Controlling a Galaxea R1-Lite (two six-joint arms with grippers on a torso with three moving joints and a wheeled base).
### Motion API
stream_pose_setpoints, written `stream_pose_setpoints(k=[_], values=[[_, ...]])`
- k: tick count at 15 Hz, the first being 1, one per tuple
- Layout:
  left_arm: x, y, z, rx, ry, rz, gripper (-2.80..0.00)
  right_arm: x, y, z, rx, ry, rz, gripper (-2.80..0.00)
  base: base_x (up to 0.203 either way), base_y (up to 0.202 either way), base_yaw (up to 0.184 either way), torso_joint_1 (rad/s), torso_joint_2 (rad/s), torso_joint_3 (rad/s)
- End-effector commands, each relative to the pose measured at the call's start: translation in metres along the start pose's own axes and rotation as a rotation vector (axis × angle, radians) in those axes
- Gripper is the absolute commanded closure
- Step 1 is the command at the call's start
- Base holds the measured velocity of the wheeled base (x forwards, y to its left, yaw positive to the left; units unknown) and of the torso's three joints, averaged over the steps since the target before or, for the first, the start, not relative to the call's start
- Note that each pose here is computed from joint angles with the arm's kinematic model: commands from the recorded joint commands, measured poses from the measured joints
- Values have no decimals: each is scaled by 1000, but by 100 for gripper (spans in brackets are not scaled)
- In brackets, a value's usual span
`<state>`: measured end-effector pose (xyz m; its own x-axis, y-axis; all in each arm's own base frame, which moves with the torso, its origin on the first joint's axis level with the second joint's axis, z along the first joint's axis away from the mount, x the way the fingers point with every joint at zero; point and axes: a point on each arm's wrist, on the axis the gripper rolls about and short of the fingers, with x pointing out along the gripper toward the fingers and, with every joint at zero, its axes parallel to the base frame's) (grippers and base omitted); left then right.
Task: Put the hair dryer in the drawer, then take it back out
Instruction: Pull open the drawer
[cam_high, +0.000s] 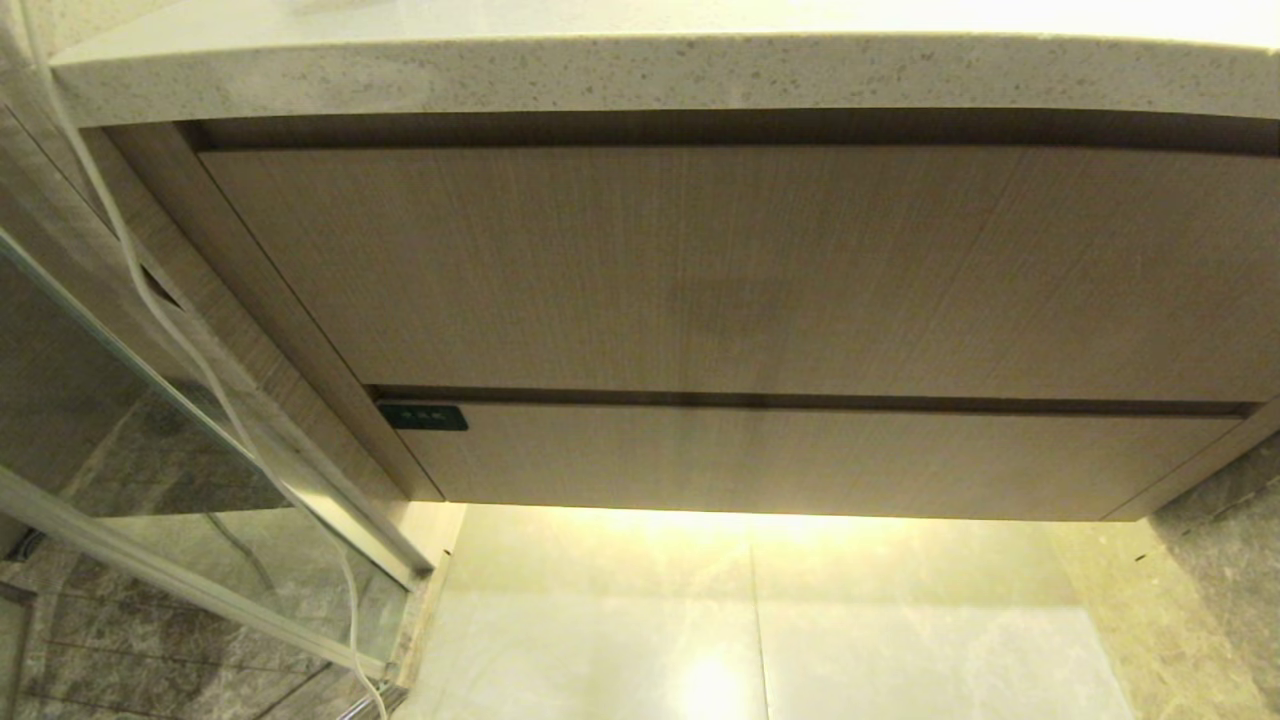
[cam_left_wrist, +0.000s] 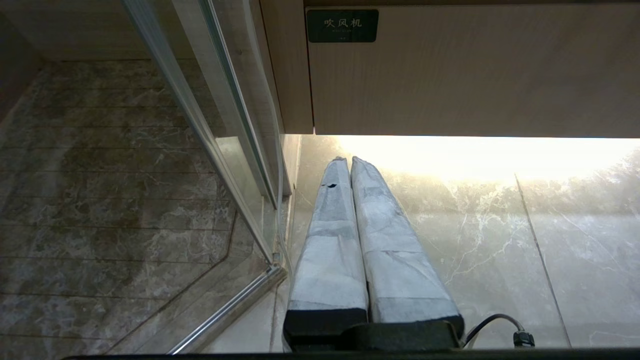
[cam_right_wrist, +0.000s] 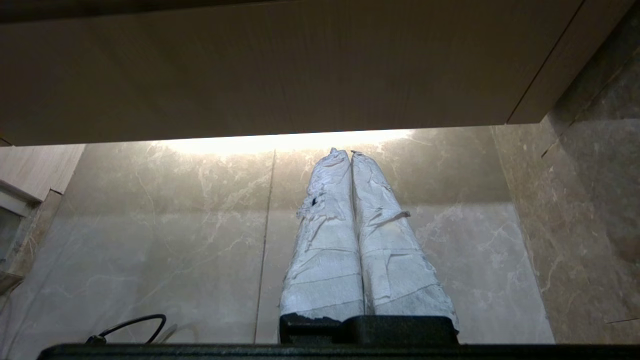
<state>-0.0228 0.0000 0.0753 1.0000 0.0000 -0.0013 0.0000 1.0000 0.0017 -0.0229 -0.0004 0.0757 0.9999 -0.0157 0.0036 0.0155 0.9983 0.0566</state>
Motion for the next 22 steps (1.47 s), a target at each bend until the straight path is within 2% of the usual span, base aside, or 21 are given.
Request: stream_pose_setpoints(k=[1,7,12,14,16,18,20,21,22], values=[[0,0,0,0,0,0,0,0,0,0,0,2,-1,0,0,0,0,0,0,0],[0,0,0,0,-1,0,0,0,0,0,-1,2,-1,0,0,0,0,0,0,0],[0,0,0,0,0,0,0,-2,0,4,-52,0,2,0,0,0,0,0,0,0],[0,0,0,0,0,0,0,-13,2,40,-56,-65,20,0,0,0,0,0,0,0],[0,0,0,0,0,0,0,-38,7,104,-63,-135,99,0,0,0,0,0,0,0],[0,0,0,0,0,0,0,-65,13,166,-78,-147,220,0,0,0,0,0,0,0],[0,0,0,0,-1,0,0,-88,19,217,-84,-93,366,0,0,0,0,0,0,0],[0,0,0,0,0,0,0,-94,22,236,-75,-18,459,0,0,0,0,0,0,0],[0,0,0,0,-1,0,0,-88,25,250,-49,98,554,0,0,0,0,0,0,0]])
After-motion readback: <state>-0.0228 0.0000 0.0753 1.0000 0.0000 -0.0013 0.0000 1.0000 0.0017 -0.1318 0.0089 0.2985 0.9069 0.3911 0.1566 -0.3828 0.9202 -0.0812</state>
